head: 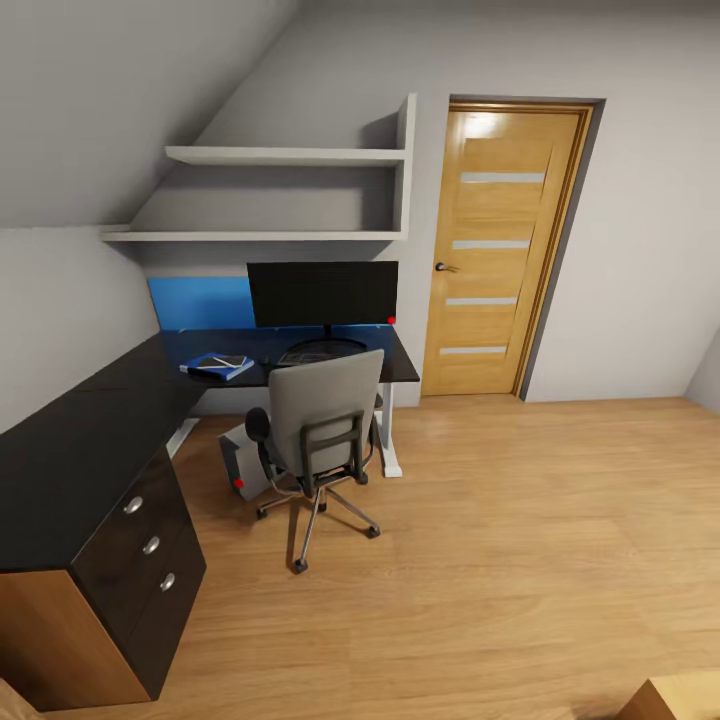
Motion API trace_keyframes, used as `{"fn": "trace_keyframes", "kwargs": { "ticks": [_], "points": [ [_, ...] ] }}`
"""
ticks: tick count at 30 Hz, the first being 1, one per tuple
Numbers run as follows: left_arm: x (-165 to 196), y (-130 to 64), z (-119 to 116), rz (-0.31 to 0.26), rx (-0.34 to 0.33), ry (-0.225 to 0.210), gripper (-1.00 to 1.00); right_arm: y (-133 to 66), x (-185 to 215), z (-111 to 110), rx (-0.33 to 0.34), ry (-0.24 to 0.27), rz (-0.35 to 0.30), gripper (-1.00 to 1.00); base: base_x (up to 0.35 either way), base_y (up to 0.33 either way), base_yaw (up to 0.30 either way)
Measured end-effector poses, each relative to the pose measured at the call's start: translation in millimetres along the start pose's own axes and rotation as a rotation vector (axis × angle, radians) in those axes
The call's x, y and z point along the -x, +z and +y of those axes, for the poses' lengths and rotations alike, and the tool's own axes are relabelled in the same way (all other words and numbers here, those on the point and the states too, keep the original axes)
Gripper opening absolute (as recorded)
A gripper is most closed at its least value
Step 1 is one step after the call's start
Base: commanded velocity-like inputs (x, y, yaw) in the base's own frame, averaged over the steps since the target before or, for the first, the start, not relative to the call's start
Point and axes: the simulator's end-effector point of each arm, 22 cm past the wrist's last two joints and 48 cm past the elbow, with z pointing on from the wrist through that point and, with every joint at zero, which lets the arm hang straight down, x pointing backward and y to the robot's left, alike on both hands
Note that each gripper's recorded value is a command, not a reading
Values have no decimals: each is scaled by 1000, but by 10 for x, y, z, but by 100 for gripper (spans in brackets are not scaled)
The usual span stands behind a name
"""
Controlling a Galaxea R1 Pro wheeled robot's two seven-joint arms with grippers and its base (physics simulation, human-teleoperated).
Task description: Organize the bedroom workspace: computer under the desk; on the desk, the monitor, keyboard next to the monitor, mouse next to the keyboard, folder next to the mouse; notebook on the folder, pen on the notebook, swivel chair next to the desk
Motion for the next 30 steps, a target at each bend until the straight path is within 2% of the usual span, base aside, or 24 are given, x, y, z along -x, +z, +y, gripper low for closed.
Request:
{"fn": "trace_keyframes", "kwargs": {
  "ticks": [5,30],
  "points": [
    [-23,-25,-99,5,-13,-8,100,0,0,0,0,0,0,100,0,0,0],
    [-23,-27,-110,5,-15,-9,100,0,0,0,0,0,0,100,0,0,0]
  ]
}}
